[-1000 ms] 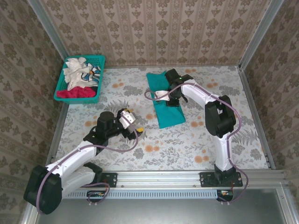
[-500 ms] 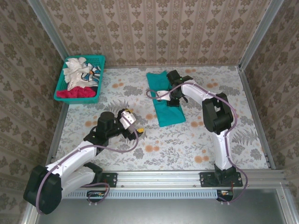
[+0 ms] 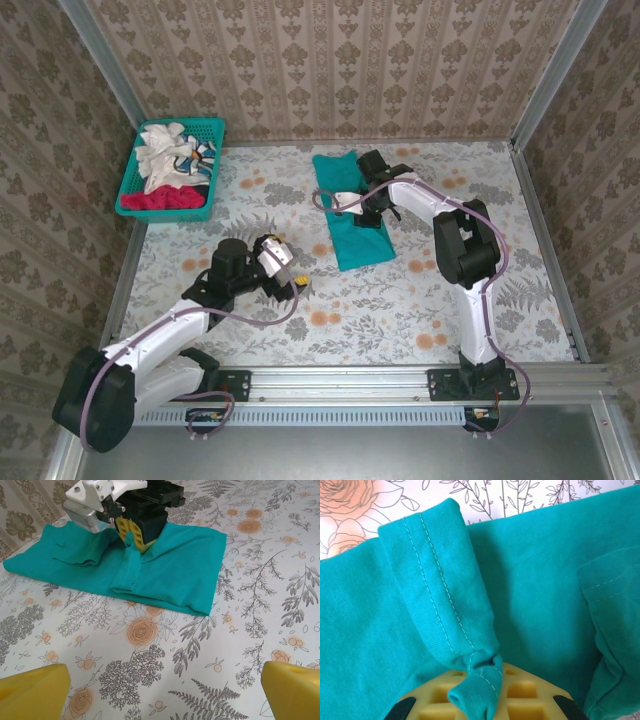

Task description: Fold and stack the t-shirts

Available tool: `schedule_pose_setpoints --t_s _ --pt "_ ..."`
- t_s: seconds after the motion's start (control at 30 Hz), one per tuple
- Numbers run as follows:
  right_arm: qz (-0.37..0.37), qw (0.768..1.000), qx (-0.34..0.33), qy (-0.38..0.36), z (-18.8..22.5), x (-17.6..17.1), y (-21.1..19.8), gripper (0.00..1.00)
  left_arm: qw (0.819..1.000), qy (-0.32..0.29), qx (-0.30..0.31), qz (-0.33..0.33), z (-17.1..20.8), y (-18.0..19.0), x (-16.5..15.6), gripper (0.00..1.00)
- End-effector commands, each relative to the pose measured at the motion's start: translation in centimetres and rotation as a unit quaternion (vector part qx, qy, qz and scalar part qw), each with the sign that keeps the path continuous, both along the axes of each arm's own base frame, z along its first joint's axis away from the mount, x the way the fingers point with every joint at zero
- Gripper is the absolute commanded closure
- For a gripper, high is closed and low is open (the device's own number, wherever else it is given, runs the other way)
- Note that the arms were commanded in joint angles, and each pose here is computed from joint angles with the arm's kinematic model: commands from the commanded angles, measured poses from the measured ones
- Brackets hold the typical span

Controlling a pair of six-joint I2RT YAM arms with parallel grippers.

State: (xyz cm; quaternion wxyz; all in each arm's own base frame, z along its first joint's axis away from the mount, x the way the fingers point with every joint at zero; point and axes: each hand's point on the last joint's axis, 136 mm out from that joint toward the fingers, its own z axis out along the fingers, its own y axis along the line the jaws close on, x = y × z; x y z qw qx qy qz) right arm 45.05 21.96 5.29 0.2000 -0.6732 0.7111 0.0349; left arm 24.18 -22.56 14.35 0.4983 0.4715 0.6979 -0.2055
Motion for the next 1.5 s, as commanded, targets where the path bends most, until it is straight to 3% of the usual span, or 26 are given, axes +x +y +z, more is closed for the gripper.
schedule_pose_setpoints --t_s 0.0,0.1,0.23,0.3,0.47,0.7,1.03,1.2,1.37,1.47 --pt "-0.009 1.000 -0.015 -0.018 -0.4 1.2 -0.2 1.00 1.000 -0.015 -0.009 -0.013 1.3 -0.7 0.1 0.00" --pt "-0.041 0.998 -0.017 -0.044 -0.5 2.9 -0.5 0.89 1.000 -0.010 -0.012 -0.013 1.2 -0.7 -0.2 0.00" --pt "-0.078 0.991 0.018 -0.111 3.1 5.0 0.1 0.30 1.000 -0.011 -0.016 -0.013 1.5 -0.9 -0.3 0.00" --pt "-0.093 0.984 0.043 -0.148 5.4 5.5 0.1 0.18 1.000 -0.012 -0.016 -0.014 1.7 -1.0 -0.2 0.00" --pt "-0.104 0.971 0.073 -0.203 8.2 5.1 -0.3 0.08 1.000 -0.009 -0.019 -0.013 1.8 -1.7 0.3 0.00" --pt "-0.093 0.975 0.081 -0.183 4.8 4.1 -0.1 0.03 0.999 0.023 -0.035 0.001 1.7 -3.1 1.9 0.00" --pt "-0.147 0.966 0.049 -0.205 3.7 8.9 -2.8 0.03 0.997 0.057 -0.054 0.009 1.1 -4.6 2.8 0.00" --pt "-0.187 0.954 0.042 -0.232 5.0 11.8 -4.3 0.03 0.991 0.094 -0.077 0.059 1.2 -5.1 5.0 0.00" --pt "-0.276 0.925 0.114 -0.236 8.4 12.0 -4.6 0.03 0.974 0.144 -0.130 0.121 0.9 -5.9 7.6 0.00" --pt "-0.403 0.872 0.178 -0.215 10.7 11.0 -6.3 0.01 0.950 0.184 -0.171 0.186 0.9 -6.1 10.1 0.00"
